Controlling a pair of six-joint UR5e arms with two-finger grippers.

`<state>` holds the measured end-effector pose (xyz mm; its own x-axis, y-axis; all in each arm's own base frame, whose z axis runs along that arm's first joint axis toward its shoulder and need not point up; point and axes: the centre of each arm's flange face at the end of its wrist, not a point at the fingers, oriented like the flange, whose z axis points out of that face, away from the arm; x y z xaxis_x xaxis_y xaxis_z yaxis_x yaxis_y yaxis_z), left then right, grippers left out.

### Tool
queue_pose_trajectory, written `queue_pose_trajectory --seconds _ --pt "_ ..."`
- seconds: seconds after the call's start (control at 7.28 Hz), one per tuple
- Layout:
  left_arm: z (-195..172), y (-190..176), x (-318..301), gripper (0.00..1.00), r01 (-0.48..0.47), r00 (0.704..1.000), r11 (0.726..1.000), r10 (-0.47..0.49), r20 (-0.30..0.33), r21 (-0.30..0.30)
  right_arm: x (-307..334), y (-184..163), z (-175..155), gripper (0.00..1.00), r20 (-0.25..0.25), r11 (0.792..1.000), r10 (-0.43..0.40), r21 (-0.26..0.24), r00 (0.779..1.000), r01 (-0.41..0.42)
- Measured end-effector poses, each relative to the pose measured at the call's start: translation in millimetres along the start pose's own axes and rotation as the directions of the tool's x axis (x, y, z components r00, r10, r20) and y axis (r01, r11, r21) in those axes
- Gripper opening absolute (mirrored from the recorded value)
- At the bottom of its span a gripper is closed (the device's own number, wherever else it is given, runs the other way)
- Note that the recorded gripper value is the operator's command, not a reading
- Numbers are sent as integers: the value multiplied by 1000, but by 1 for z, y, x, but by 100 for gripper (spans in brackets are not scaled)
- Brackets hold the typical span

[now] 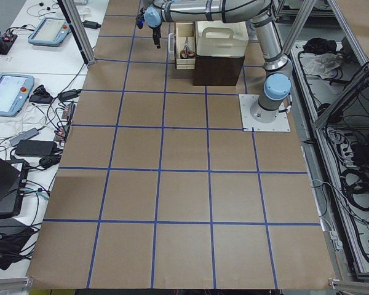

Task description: Put scissors in drawer and close it

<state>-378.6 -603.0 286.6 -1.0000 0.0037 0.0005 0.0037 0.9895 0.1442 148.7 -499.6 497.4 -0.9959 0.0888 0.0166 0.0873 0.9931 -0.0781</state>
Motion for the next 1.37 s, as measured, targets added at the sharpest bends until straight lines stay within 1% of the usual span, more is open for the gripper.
queue_pose_trajectory --seconds 0.14,0.27,0.69,0.82,0.96,1.1,1.24,1.37 --pt "7 13 -3 100 -4 1000 999 6 22 -52 0 0 0 100 0 1000 0 -1 1000 0" --pt "10 30 -3 100 -9 999 996 12 36 -91 0 0 0 100 0 1000 0 -2 1000 0" --pt "21 94 3 100 -26 997 985 38 72 -170 0 1 1 100 -1 1000 0 -6 1000 0" --pt "22 114 1 100 -23 996 983 39 80 -183 0 1 1 100 -1 1000 0 -7 1000 0" --pt "21 127 -2 99 -21 996 982 37 82 -189 0 1 2 100 -1 1000 0 -9 1000 0" --pt "17 132 -4 99 -23 996 982 38 78 -185 0 1 2 100 -1 1000 0 -9 1000 0" --pt "9 132 -6 98 -32 997 985 44 69 -168 0 1 1 100 -1 1000 0 -8 1000 0" --pt "-1 126 -7 96 -45 997 990 53 56 -133 0 1 1 100 -1 1000 0 -7 1000 0"
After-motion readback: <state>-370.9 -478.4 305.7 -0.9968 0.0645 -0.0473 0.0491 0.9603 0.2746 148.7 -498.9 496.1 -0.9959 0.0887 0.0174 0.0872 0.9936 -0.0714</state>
